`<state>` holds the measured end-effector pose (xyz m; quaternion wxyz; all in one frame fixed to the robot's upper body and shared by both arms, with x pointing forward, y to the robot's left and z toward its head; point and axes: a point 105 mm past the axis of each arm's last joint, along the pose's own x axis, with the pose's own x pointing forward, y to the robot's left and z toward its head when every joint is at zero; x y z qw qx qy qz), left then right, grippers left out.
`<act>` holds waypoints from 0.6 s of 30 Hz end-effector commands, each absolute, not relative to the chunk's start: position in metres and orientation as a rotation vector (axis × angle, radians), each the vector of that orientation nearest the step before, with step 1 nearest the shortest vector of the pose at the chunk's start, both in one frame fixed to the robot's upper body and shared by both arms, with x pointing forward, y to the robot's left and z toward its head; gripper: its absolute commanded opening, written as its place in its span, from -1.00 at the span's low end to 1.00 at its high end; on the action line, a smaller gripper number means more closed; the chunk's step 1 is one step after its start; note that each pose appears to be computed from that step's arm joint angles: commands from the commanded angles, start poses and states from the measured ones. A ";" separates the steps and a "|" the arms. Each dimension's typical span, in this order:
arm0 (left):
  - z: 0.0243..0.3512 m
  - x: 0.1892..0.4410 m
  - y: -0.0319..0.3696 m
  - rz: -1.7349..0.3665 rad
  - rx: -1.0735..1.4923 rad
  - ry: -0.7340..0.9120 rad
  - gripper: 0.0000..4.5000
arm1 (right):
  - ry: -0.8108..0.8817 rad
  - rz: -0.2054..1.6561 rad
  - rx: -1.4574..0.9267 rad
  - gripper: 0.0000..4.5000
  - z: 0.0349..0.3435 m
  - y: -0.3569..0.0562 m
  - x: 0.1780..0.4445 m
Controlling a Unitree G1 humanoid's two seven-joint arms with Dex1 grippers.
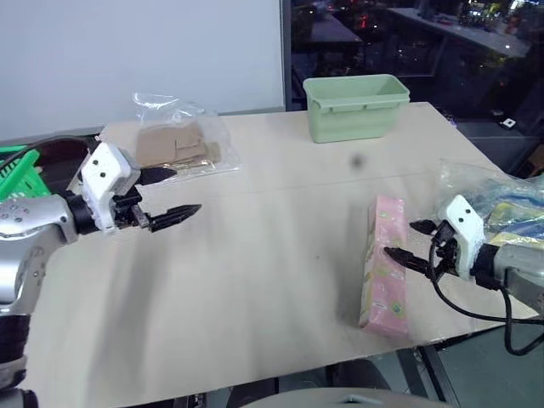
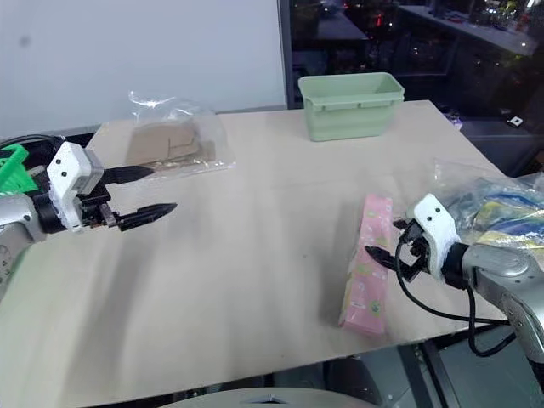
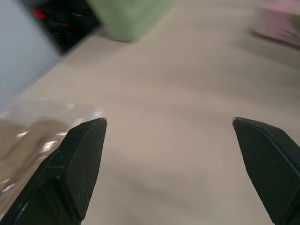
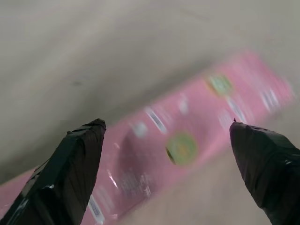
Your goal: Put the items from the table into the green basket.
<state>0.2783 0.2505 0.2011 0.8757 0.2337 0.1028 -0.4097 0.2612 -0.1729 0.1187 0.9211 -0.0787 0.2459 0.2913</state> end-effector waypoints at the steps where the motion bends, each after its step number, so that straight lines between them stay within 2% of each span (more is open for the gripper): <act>1: 0.206 0.269 0.239 -0.947 0.565 0.220 0.98 | 0.554 0.427 -0.082 1.00 0.113 -0.171 0.267; 5: 0.200 0.256 0.233 -1.027 0.579 0.271 0.98 | 0.684 0.304 0.033 1.00 0.087 -0.163 0.263; 8: 0.202 0.256 0.230 -1.025 0.584 0.254 0.98 | 0.703 0.306 0.110 1.00 0.082 -0.149 0.265; 17: 0.204 0.254 0.223 -1.031 0.569 0.222 0.98 | 0.772 0.261 0.111 1.00 0.067 -0.147 0.273; 18: 0.205 0.254 0.223 -1.032 0.566 0.216 0.99 | 0.780 0.264 0.109 0.89 0.066 -0.148 0.273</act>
